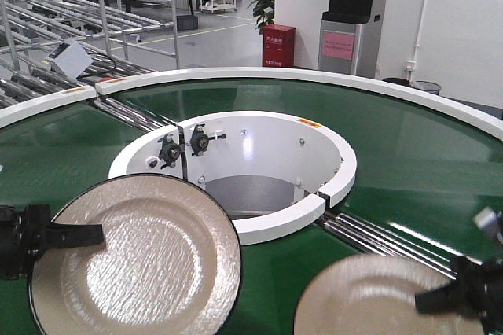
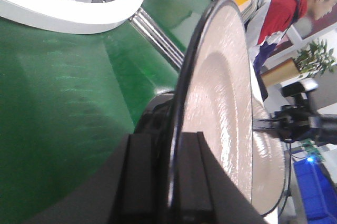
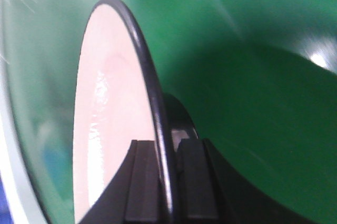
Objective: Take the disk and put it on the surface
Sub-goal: 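Lift both plates upright off the conveyor with both grippers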
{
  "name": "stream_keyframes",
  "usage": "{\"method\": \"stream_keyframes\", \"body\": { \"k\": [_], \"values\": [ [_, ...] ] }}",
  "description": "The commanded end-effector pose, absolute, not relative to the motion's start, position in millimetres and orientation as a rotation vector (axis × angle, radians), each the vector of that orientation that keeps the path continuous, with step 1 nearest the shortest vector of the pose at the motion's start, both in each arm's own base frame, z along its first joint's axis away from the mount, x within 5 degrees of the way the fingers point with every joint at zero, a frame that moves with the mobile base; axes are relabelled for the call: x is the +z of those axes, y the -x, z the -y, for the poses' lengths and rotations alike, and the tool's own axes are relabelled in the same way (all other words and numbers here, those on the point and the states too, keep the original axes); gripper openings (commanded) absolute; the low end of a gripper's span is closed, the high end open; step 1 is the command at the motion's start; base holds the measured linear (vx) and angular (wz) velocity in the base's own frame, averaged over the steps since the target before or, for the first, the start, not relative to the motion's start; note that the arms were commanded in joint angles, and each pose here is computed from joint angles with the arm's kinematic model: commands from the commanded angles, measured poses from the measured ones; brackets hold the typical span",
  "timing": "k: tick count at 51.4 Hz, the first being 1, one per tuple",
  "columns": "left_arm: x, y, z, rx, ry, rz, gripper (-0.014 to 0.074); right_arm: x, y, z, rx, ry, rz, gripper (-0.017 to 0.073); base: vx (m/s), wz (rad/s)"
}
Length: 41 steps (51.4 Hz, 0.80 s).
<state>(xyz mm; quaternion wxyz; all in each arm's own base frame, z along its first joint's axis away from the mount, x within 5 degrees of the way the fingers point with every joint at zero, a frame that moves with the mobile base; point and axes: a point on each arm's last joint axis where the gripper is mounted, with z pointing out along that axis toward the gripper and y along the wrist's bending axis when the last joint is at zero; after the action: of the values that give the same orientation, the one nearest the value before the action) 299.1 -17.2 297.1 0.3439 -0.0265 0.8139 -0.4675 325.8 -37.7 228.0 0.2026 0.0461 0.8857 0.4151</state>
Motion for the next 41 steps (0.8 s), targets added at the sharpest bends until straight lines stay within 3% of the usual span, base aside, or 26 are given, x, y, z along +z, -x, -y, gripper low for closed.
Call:
{"method": "stream_keyframes", "body": {
  "k": [1,12,22,41],
  "values": [
    [337,-291,23,-1.357,0.112,-1.926,-0.001,298,-306,22,1.318,-0.066,-2.244,-0.0009,0.0,0.0],
    [353,-275,26,-1.395,0.146,-1.925,-0.001,353,-275,10,1.321,-0.117,-2.111,-0.0009,0.0,0.0],
    [362,-261,29,-1.365,0.126,-1.957,-0.001,386,-245,0,1.256,-0.065,-2.037,-0.0009,0.0,0.0],
    [372,-251,31,-1.361,0.12,-1.939,-0.001,392,-239,0,1.212,-0.11,-2.028,-0.0009,0.0,0.0]
  ]
}}
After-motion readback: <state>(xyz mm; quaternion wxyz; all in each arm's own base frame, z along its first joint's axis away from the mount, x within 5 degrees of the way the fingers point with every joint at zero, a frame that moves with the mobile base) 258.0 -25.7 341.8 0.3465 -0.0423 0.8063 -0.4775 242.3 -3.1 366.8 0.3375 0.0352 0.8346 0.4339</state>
